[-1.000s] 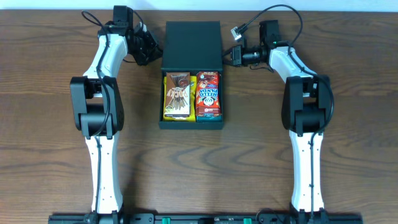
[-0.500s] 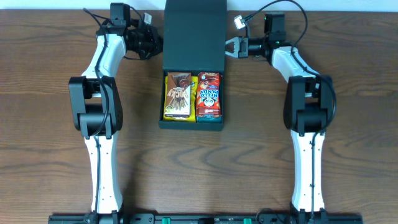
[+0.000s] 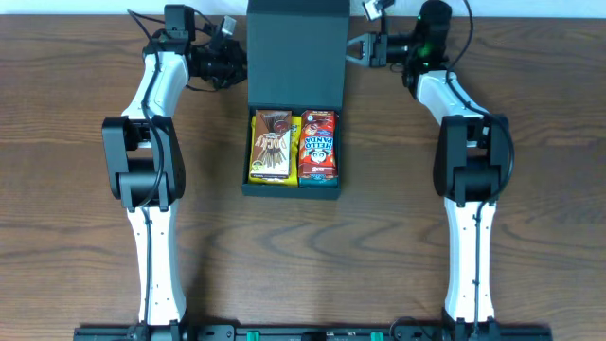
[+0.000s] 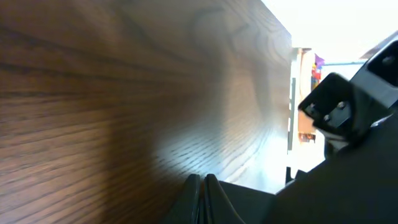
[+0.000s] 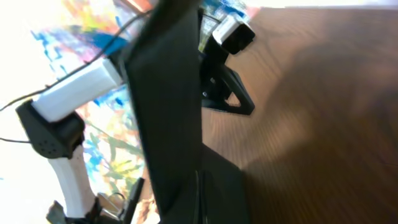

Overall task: Pack container
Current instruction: 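Grip the black box lid edges with both grippers, then swing the lid forward with both grippers to close the box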

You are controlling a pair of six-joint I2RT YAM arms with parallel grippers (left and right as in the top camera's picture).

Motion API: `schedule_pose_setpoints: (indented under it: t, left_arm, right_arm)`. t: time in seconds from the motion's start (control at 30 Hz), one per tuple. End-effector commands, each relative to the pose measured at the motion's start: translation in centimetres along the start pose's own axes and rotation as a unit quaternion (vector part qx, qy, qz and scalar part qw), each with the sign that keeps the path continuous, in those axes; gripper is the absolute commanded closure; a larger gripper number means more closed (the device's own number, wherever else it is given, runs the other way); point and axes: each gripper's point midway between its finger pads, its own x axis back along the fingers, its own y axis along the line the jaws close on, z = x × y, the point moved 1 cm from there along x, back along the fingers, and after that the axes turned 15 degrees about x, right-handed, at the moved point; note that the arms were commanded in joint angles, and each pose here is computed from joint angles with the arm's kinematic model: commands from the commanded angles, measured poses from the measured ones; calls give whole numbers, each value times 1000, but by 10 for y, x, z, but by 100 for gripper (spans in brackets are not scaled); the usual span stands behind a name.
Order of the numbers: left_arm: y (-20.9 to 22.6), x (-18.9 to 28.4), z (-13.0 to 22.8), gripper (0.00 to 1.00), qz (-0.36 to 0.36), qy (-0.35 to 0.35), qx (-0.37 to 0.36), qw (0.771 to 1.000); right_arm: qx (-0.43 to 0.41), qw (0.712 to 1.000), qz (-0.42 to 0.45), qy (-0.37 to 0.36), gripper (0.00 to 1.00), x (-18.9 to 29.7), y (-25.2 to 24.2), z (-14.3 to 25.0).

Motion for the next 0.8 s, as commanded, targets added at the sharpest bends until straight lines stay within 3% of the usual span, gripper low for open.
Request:
schedule_pose_setpoints:
  t: [0.0, 0.43, 0.77]
  left_arm:
    - [-32, 13, 8, 94, 36, 9, -50, 998]
    - [-70, 42, 38, 94, 23, 20, -140, 990]
    - [-50, 29, 85, 95, -47, 90, -161, 982]
  right_arm:
    - [-85, 996, -21, 18, 98, -16, 14, -2]
    - [-50, 997, -51, 37, 98, -51, 68, -13]
    - [-51, 992, -90, 69, 98, -102, 89, 2]
